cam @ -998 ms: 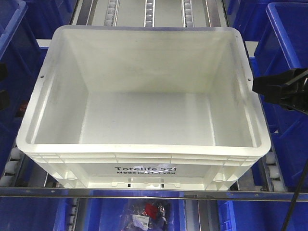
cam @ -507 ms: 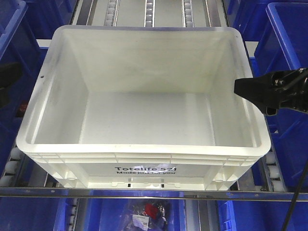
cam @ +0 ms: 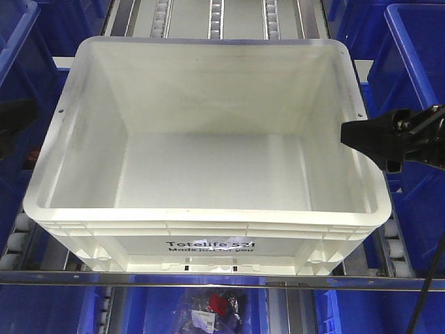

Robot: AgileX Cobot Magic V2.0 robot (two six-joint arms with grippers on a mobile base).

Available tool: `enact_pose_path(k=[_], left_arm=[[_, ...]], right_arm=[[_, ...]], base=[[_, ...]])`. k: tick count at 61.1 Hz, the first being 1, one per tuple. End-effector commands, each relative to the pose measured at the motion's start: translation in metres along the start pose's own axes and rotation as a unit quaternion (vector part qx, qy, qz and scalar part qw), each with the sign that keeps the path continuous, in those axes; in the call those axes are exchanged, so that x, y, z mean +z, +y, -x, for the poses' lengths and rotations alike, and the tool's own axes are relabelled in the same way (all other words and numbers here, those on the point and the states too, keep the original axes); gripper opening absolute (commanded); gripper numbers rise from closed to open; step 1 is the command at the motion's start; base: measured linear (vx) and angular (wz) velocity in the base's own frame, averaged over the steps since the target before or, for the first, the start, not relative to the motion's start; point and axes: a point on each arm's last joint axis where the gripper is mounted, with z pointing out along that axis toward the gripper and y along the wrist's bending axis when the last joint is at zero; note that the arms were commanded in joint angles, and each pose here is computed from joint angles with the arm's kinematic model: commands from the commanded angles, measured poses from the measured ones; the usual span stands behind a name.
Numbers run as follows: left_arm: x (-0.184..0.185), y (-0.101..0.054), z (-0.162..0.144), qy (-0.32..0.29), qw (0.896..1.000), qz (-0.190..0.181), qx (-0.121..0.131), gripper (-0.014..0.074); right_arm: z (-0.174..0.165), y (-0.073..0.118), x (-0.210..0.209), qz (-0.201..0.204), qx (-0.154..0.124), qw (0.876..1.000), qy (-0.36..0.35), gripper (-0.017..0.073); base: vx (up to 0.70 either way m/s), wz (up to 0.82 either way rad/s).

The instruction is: Move bin from left to right shelf

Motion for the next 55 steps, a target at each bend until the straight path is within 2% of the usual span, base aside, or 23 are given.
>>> enact_pose_path(k=[1, 8, 16, 27, 41, 55], left_arm=[[-0.007, -0.003, 0.024, -0.028, 1.0, 0.0, -0.003, 0.0526], [-0.002, -0.003, 0.038, 0.003, 1.0, 0.004, -0.004, 0.0526], [0.017, -0.003, 0.048, 0.04, 0.999, 0.003, -0.014, 0.0526], [0.046, 0.0, 0.06, 0.065, 0.998, 0.004, -0.019, 0.0526], [0.076, 0.004, 0.057, 0.12, 0.992, 0.006, -0.024, 0.0526], [0.093, 0.007, 0.051, 0.144, 0.989, 0.008, -0.028, 0.0526]], right_arm=[[0.012, -0.001, -0.009, -0.025, 0.01, 0.999, -0.021, 0.064], [0.022, -0.002, -0.02, -0.054, 0.004, 0.998, -0.019, 0.0637], [0.036, 0.002, -0.026, -0.052, 0.0, 0.998, -0.036, 0.0631], [0.045, -0.006, -0.005, -0.046, 0.012, 0.999, 0.005, 0.0622], [0.061, -0.017, 0.023, -0.046, 0.021, 0.998, 0.033, 0.0599], [0.07, -0.024, 0.042, -0.043, 0.027, 0.997, 0.058, 0.0593]], base=[[0.0, 0.0], [0.0, 0.0], [0.0, 0.0], [0.0, 0.0], [0.0, 0.0], [0.0, 0.0]])
